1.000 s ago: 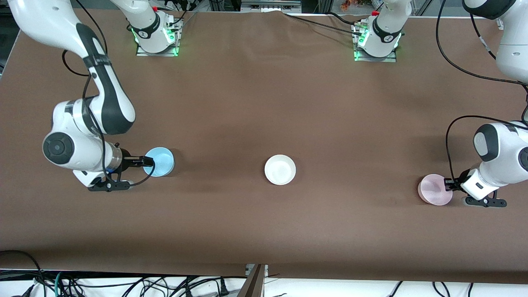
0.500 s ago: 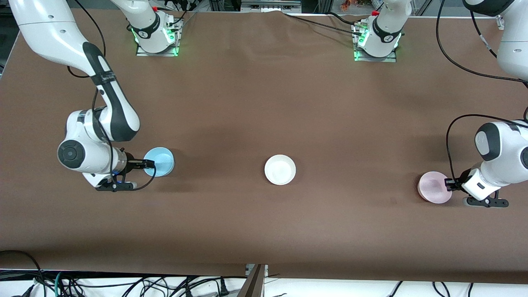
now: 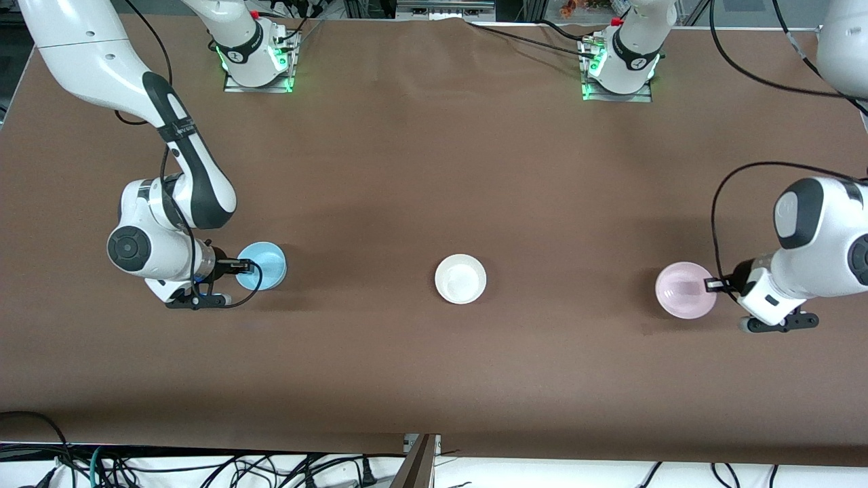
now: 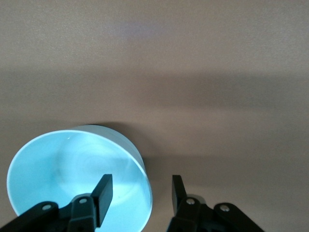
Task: Stack pink and blue bowls on white bowl
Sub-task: 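Lift the pink bowl with the left gripper and carry it over the white bowl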
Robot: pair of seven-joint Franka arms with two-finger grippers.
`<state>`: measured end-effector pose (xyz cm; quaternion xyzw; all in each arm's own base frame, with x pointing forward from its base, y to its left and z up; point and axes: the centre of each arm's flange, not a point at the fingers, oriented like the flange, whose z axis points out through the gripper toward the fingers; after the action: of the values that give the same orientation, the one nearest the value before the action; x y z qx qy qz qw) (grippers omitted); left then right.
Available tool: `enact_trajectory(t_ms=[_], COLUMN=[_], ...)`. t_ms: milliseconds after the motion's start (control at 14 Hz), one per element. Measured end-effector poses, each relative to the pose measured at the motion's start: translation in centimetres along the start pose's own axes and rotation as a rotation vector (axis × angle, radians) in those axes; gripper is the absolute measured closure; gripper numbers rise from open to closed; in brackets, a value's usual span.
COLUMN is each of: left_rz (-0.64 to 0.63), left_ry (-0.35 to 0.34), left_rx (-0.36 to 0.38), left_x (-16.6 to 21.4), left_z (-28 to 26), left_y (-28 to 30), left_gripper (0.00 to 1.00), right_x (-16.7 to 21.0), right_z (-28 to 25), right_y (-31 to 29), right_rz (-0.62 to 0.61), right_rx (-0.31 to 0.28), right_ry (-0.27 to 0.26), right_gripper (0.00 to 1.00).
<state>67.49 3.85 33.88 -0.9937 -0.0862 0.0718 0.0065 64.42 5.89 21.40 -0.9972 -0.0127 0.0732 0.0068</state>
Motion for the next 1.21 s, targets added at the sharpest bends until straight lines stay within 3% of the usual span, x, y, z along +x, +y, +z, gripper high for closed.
enact_trajectory(t_ms=[214,357,429,500,571,929,1071,1214], left_rz=[-0.116,-0.188,-0.228,-0.266,-0.302,-0.483,-0.553,-0.588], left_ry=[-0.021,-0.028,-0.046,-0.066,-0.074,-0.048,-0.053,-0.059], left_rx=[-0.002,-0.019,-0.036,-0.051,-0.063,-0.157,-0.205,-0.239], left_x=[-2.9,-4.7,-5.7,-6.7,-7.8,-12.7,-12.9,-11.8], left_z=[-5.7,-7.1,-7.0,-6.8,-6.7,-5.0,-3.0,-1.1], left_y=[7.8,13.3,15.9,18.7,21.5,35.1,37.5,37.9], left_gripper=[0.97,0.97,0.97,0.97,0.97,0.97,0.97,0.97], right_x=[0.0,0.0,0.0,0.0,0.0,0.0,0.1,0.1], right_z=[0.0,0.0,0.0,0.0,-0.1,-0.1,-0.4,-1.2], right_y=[0.0,0.0,0.0,0.0,0.0,0.0,0.0,0.0], right_rz=[-0.001,-0.001,-0.002,-0.002,-0.002,-0.003,-0.005,-0.017], right_rx=[0.0,0.0,0.0,0.0,0.0,0.0,0.0,-0.001], right_ry=[0.001,0.0,0.001,0.001,0.001,0.002,0.007,0.018], right_gripper=[0.49,0.62,0.62,0.71,0.73,0.82,0.98,0.98])
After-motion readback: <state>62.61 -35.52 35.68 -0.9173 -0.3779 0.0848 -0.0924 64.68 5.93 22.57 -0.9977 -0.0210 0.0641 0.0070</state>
